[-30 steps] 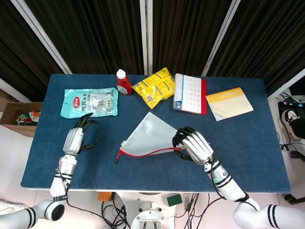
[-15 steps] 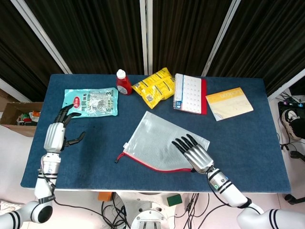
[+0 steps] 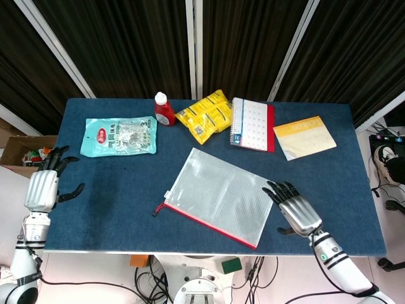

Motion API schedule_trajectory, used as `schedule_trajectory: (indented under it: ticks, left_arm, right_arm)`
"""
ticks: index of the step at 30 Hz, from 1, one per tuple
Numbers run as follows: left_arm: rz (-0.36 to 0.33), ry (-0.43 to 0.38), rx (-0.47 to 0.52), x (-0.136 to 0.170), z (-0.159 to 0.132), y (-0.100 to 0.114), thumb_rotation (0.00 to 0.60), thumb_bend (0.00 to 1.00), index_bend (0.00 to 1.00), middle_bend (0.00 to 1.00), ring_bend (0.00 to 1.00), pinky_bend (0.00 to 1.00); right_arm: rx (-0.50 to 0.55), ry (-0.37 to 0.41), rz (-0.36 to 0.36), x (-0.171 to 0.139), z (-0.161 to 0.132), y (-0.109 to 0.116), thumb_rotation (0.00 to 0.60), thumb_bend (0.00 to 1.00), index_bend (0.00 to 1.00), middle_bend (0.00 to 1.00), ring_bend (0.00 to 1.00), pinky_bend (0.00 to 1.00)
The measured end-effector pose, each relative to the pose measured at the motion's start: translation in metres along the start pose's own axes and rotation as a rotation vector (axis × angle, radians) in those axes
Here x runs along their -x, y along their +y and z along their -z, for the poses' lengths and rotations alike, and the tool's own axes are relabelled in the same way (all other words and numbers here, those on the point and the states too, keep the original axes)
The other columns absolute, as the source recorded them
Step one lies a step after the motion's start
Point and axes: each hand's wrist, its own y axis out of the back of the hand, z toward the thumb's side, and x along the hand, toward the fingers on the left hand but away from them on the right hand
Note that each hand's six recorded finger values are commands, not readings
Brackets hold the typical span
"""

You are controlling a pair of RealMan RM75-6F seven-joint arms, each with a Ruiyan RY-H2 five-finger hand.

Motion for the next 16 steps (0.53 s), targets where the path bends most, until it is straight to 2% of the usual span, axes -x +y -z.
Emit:
schedule_trajectory:
  ticks: [1, 4, 7, 9, 16]
  left_arm:
    - [-0.002, 0.008, -0.022, 0.003, 0.005, 0.003, 0.600, 0.22, 0.28, 0.11, 0.03, 0.15]
    - [0.001, 0.007, -0.065, 0.010, 0.011, 0.009, 0.600, 0.22, 0.29, 0.13, 0.03, 0.15]
    - [0.014, 0.018, -0.106, 0.021, 0.020, 0.014, 0.600, 0.22, 0.29, 0.12, 0.03, 0.15]
    - [0.019, 0.027, -0.126, 0.029, 0.024, 0.017, 0.600, 0.22, 0.29, 0.12, 0.03, 0.15]
    - [-0.011, 0.052, -0.140, 0.063, 0.029, 0.029, 0.600, 0.22, 0.29, 0.12, 0.03, 0.15]
  right_arm:
    - [0.017, -0.023, 0.037, -0.005, 0.007, 0.006, 0.600, 0.08, 0.03, 0.19, 0.03, 0.11]
    - [0.038, -0.095, 0.150, -0.018, 0.031, 0.022, 0.600, 0.23, 0.12, 0.25, 0.06, 0.17]
    - [0.012, -0.184, 0.262, -0.034, 0.062, 0.036, 0.600, 0.25, 0.12, 0.23, 0.06, 0.17]
    - [0.004, -0.233, 0.305, -0.045, 0.078, 0.039, 0.600, 0.25, 0.12, 0.22, 0.06, 0.17]
    - [0.092, -0.293, 0.364, -0.078, 0.105, 0.035, 0.600, 0.25, 0.10, 0.19, 0.03, 0.14]
